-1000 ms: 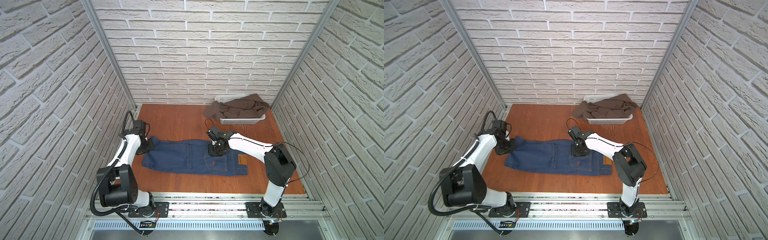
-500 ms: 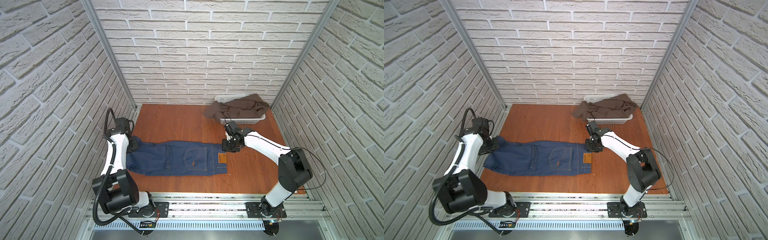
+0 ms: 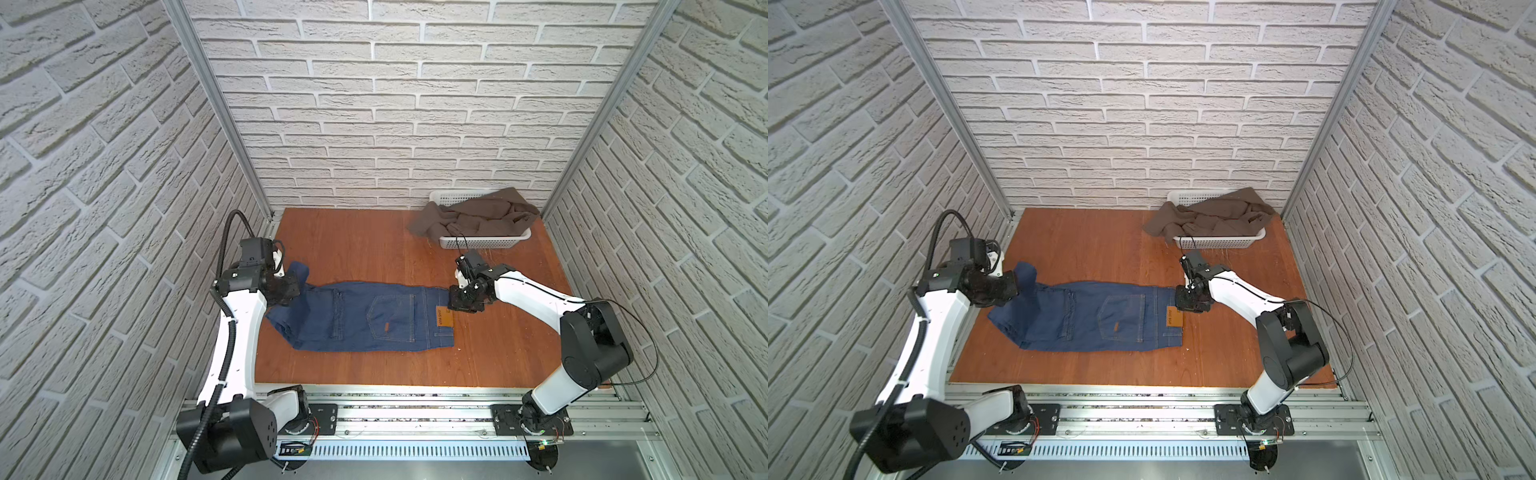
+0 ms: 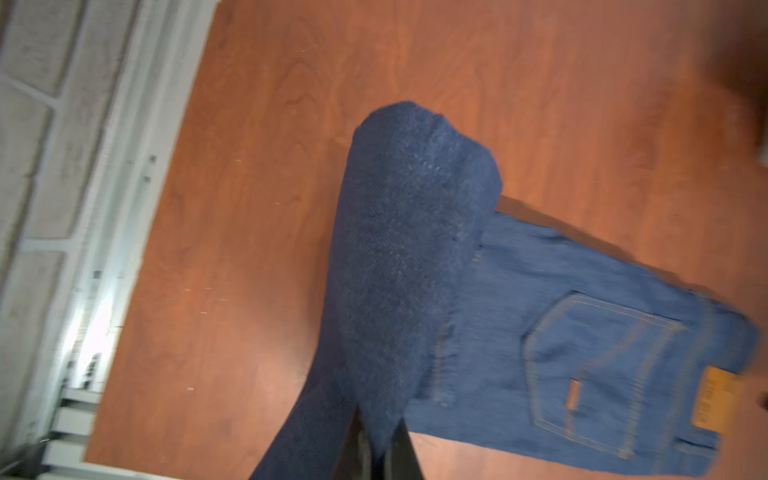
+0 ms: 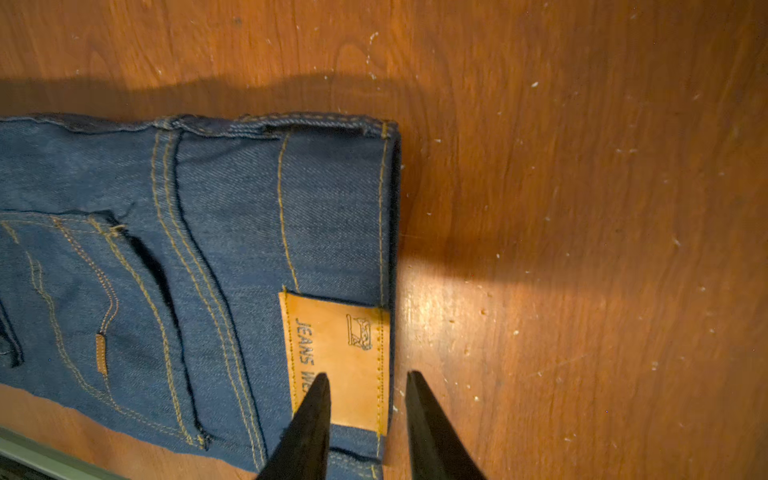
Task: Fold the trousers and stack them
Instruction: 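Lift the leg end with the left gripper toward the right gripper at the label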
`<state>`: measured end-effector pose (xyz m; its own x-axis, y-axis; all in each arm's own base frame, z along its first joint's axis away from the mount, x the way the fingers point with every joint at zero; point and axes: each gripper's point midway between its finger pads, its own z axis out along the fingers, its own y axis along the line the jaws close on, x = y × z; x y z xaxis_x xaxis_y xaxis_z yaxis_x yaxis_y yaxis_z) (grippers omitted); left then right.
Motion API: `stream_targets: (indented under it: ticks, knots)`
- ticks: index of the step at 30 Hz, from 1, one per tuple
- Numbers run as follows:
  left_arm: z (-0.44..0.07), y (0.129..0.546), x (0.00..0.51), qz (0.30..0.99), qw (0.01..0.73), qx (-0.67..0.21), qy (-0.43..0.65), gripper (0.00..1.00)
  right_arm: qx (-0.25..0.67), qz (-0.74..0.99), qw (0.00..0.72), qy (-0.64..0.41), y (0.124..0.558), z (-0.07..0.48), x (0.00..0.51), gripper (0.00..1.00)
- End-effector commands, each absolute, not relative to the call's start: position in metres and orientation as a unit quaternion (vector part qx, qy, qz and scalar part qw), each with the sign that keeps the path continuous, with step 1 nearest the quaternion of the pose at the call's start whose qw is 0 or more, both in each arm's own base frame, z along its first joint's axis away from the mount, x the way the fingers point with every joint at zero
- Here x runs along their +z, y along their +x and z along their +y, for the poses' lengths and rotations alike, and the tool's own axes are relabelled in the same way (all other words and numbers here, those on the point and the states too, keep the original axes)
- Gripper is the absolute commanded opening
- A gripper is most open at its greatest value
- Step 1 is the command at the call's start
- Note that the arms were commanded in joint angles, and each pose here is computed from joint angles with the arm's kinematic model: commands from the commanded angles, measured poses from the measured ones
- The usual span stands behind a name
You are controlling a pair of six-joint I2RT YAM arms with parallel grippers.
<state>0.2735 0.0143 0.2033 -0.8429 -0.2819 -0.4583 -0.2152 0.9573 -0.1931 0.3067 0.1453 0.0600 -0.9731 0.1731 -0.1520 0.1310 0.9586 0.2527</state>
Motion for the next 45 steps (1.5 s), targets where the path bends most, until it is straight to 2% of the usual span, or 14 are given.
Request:
stream_targets:
  ticks: [1, 8, 27, 37, 45]
  knots:
    - [-0.024, 0.276, 0.214, 0.946, 0.271, -0.136, -0.113, 0.0, 0.132, 0.984, 0.075, 0.092, 0.305, 0.146, 0.048, 0.32]
    - [-0.076, 0.268, 0.209, 0.944, 0.274, -0.164, -0.078, 0.0, 0.148, 0.983, 0.06, 0.095, 0.3, 0.149, 0.035, 0.3]
    - [-0.195, 0.266, 0.178, 0.925, 0.303, -0.215, -0.078, 0.0, 0.15, 0.982, 0.047, 0.1, 0.288, 0.147, 0.02, 0.26]
    - [-0.263, 0.27, 0.148, 0.928, 0.278, -0.24, -0.065, 0.0, 0.154, 0.982, 0.042, 0.106, 0.284, 0.147, 0.015, 0.26]
    - [-0.299, 0.268, 0.157, 0.923, 0.281, -0.258, -0.049, 0.0, 0.162, 0.98, 0.037, 0.108, 0.283, 0.15, 0.012, 0.25]
